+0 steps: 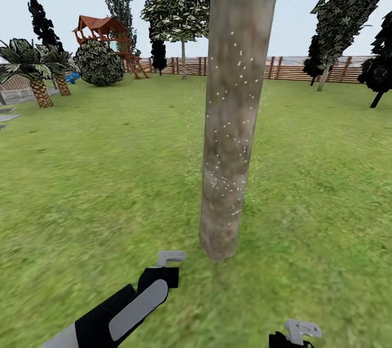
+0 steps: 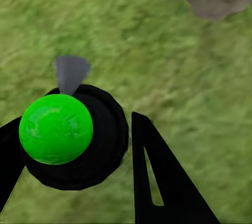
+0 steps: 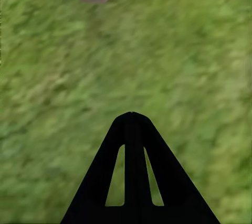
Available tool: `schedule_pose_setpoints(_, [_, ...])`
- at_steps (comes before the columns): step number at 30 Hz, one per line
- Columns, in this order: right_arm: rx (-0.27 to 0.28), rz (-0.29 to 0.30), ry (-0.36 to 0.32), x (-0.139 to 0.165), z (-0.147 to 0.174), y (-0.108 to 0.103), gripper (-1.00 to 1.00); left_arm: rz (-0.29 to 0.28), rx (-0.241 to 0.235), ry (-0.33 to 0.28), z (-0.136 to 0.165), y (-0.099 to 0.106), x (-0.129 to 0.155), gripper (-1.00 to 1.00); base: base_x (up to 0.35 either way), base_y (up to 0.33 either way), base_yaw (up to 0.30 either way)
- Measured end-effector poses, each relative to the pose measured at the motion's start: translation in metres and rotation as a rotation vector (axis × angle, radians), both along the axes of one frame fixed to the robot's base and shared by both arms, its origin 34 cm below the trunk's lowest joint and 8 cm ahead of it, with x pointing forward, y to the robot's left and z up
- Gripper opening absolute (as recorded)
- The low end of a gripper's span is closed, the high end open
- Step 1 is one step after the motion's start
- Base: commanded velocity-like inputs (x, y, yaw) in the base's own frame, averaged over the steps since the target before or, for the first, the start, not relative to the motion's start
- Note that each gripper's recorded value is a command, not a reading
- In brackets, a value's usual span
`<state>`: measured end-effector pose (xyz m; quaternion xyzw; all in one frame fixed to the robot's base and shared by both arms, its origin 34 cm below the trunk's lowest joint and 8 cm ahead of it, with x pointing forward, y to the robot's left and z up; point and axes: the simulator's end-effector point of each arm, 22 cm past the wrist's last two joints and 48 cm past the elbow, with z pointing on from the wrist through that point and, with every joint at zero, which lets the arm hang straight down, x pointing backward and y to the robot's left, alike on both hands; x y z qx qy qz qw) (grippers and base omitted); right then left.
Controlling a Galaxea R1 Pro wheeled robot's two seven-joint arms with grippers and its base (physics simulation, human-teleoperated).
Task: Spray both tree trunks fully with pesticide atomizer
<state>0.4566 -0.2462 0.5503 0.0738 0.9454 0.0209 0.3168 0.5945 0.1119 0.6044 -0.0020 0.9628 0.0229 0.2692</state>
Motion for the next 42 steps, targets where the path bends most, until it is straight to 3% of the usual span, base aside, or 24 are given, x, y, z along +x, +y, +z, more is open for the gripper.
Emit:
schedule_pose_setpoints(3, [-0.002, 0.001, -0.003, 0.001, 0.001, 0.000, -1.00, 0.013, 0.022, -0.009, -0.003, 0.020, 0.003, -1.00, 0.000, 0.000, 0.000])
schedule_pose_setpoints(6, [-0.002, 0.004, -0.005, 0.002, 0.002, 0.001, -1.00, 0.017, 0.050, -0.095, 0.002, 0.049, 0.021, -1.00, 0.000, 0.000, 0.000])
schedule_pose_setpoints(8, [0.000, 0.009, -0.006, 0.004, 0.002, 0.003, -1.00, -0.018, 0.069, -0.194, 0.001, 0.073, 0.027, -1.00, 0.000, 0.000, 0.000])
schedule_pose_setpoints(12, [0.036, 0.058, -0.015, 0.009, 0.005, 0.022, -1.00, -0.113, 0.067, -0.306, -0.017, 0.093, 0.003, -1.00, 0.000, 0.000, 0.000])
schedule_pose_setpoints(16, [0.052, 0.107, -0.041, 0.034, 0.017, 0.040, -1.00, -0.171, 0.060, -0.407, -0.016, 0.096, -0.008, -1.00, 0.000, 0.000, 0.000])
schedule_pose_setpoints(23, [0.067, 0.174, -0.082, 0.100, 0.060, 0.067, -1.00, -0.220, -0.002, -0.459, -0.016, 0.083, -0.014, -1.00, 0.000, 0.000, 0.000])
schedule_pose_setpoints(25, [0.071, 0.189, -0.093, 0.111, 0.069, 0.071, -1.00, -0.276, -0.001, -0.509, -0.009, 0.076, -0.010, -1.00, 0.000, 0.000, 0.000])
schedule_pose_setpoints(26, [0.075, 0.197, -0.098, 0.115, 0.073, 0.074, -1.00, -0.332, -0.023, -0.531, -0.006, 0.066, -0.010, -1.00, 0.000, 0.000, 0.000])
schedule_pose_setpoints(28, [0.077, 0.209, -0.101, 0.120, 0.079, 0.076, -1.00, -0.484, -0.117, -0.525, -0.008, 0.040, -0.020, -1.00, 0.000, 0.000, 0.000])
schedule_pose_setpoints(29, [0.077, 0.213, -0.101, 0.121, 0.080, 0.077, -1.00, -0.534, -0.155, -0.514, -0.010, 0.036, -0.022, -1.00, 0.000, 0.000, 0.000])
schedule_pose_setpoints(32, [0.079, 0.217, -0.102, 0.123, 0.082, 0.078, -1.00, -0.575, -0.217, -0.522, 0.002, 0.058, -0.005, -1.00, 0.000, 0.000, 0.000])
schedule_pose_setpoints(36, [0.084, 0.221, -0.112, 0.125, 0.087, 0.080, -1.00, -0.680, -0.378, -0.505, 0.018, 0.072, -0.006, -1.00, 0.000, 0.000, 0.000])
schedule_pose_setpoints(38, [0.102, 0.237, -0.120, 0.127, 0.091, 0.085, -1.00, -0.690, -0.419, -0.511, 0.026, 0.082, -0.004, -1.00, 0.000, 0.000, 0.000])
schedule_pose_setpoints(42, [0.149, 0.300, -0.132, 0.139, 0.107, 0.103, -1.00, -0.752, -0.491, -0.482, 0.030, 0.078, -0.016, -1.00, 0.000, 0.000, 0.000])
